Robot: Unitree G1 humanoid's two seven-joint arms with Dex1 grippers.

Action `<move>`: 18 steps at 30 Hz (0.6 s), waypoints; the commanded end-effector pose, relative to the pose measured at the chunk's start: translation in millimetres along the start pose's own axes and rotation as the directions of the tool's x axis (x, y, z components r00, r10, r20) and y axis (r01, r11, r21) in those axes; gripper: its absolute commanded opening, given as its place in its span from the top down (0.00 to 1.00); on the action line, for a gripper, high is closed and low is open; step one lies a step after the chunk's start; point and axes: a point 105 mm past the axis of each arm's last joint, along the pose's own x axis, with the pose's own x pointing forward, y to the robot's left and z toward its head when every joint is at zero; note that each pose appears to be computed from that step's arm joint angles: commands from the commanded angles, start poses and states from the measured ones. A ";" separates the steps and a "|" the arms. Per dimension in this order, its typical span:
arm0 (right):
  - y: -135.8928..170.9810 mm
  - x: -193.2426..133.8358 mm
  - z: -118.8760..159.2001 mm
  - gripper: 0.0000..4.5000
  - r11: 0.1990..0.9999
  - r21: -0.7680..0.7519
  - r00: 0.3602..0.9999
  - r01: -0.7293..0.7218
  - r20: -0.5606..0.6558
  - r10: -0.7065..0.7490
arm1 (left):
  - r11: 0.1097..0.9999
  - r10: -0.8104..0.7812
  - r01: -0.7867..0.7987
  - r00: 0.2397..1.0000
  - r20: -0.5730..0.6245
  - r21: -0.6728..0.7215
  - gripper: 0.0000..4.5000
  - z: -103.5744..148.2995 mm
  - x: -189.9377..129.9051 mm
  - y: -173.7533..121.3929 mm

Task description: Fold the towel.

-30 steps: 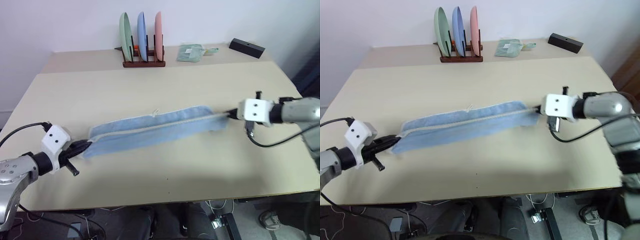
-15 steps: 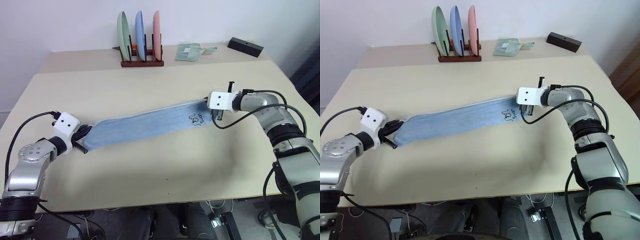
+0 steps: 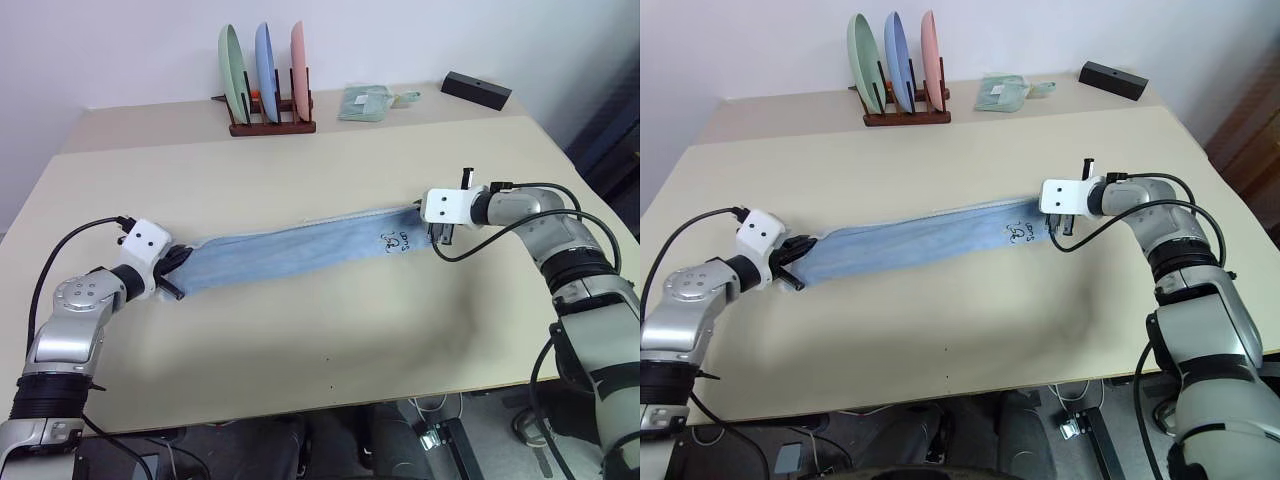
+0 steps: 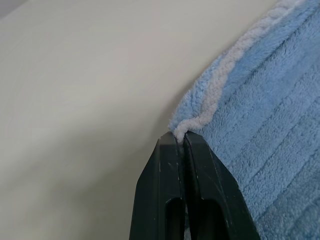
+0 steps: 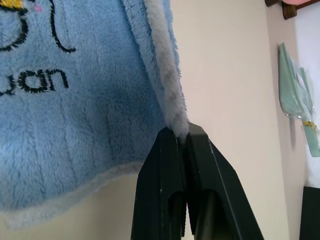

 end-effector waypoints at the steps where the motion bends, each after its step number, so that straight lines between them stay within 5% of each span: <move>1: -13.1 -33.3 -2.4 0.99 1.000 0.029 0.999 0.007 0.031 -0.008 | 0.998 -0.064 0.064 0.998 0.021 -0.008 1.00 10.7 -27.7 -0.4; 10: 10.3 -68.7 2.2 0.99 0.974 0.135 0.983 -0.182 0.053 0.177 | 0.960 -0.265 0.260 0.964 -0.034 -0.108 1.00 8.6 -82.7 -31.3; 18: 2.0 -12.7 2.1 0.99 0.989 0.127 0.997 -0.082 0.020 0.080 | 0.998 0.064 -0.065 0.991 -0.116 -0.008 1.00 -20.1 -28.5 24.7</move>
